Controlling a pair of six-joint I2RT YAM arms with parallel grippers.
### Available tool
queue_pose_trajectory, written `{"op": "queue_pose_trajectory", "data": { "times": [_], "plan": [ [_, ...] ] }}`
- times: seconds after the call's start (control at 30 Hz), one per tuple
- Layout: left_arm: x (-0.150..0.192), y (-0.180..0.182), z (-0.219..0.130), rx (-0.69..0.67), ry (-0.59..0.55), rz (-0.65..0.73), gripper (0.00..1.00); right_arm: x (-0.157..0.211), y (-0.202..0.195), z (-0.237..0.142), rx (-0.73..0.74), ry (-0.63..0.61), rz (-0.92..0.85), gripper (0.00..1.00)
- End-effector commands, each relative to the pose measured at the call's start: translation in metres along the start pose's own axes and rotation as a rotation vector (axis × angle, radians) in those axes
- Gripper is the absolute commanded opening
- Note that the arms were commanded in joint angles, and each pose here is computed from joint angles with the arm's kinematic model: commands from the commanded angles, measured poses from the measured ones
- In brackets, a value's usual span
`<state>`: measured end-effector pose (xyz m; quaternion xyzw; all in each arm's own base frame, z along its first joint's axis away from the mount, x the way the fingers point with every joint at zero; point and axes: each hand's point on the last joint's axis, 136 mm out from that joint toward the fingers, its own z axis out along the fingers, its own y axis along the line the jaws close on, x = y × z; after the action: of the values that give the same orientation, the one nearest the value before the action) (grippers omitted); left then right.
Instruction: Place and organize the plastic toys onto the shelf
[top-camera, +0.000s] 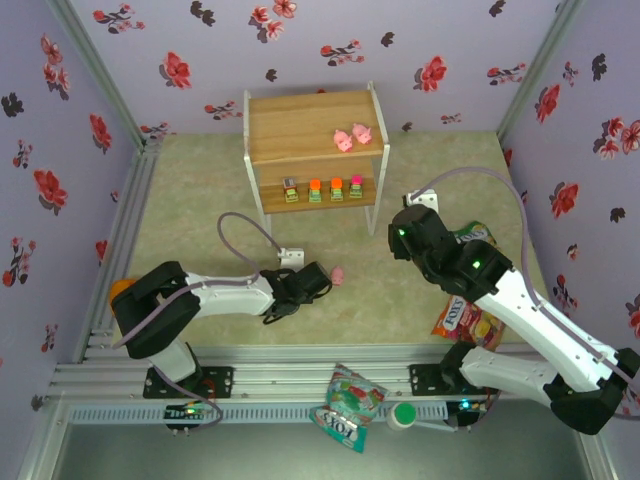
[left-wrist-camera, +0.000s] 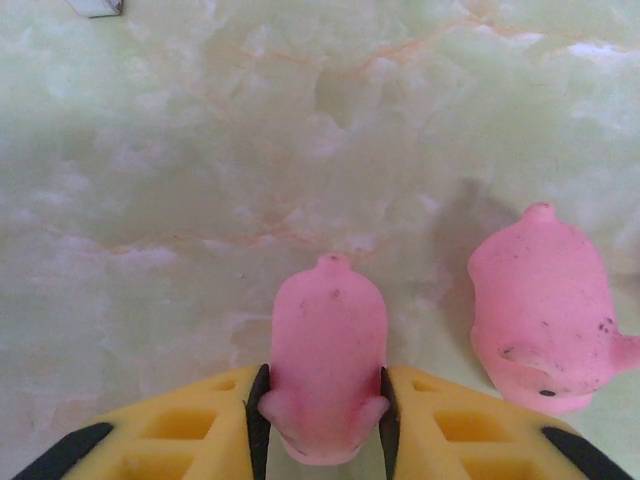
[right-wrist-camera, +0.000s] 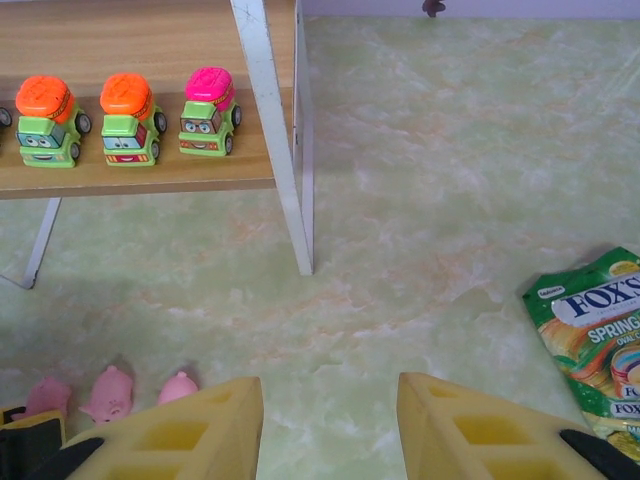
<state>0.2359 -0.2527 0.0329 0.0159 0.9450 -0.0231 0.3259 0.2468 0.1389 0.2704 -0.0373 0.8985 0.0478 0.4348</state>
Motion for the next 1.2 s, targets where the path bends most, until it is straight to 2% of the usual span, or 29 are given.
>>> {"op": "queue_pose_trajectory", "data": {
  "times": [0.0,0.53,1.17],
  "plan": [
    [-0.012,0.001,-0.001,-0.024,-0.035,-0.013,0.31,0.006,0.001,0.004,-0.011,0.011,0.028,0.41],
    [-0.034,-0.004,-0.023,0.001,-0.066,-0.018,0.29,0.028,0.013,0.019,-0.069,0.090,0.008,0.42],
    [-0.112,-0.023,-0.109,0.072,-0.230,-0.034,0.31,0.065,0.021,0.051,-0.117,0.169,0.021,0.41]
  ]
}}
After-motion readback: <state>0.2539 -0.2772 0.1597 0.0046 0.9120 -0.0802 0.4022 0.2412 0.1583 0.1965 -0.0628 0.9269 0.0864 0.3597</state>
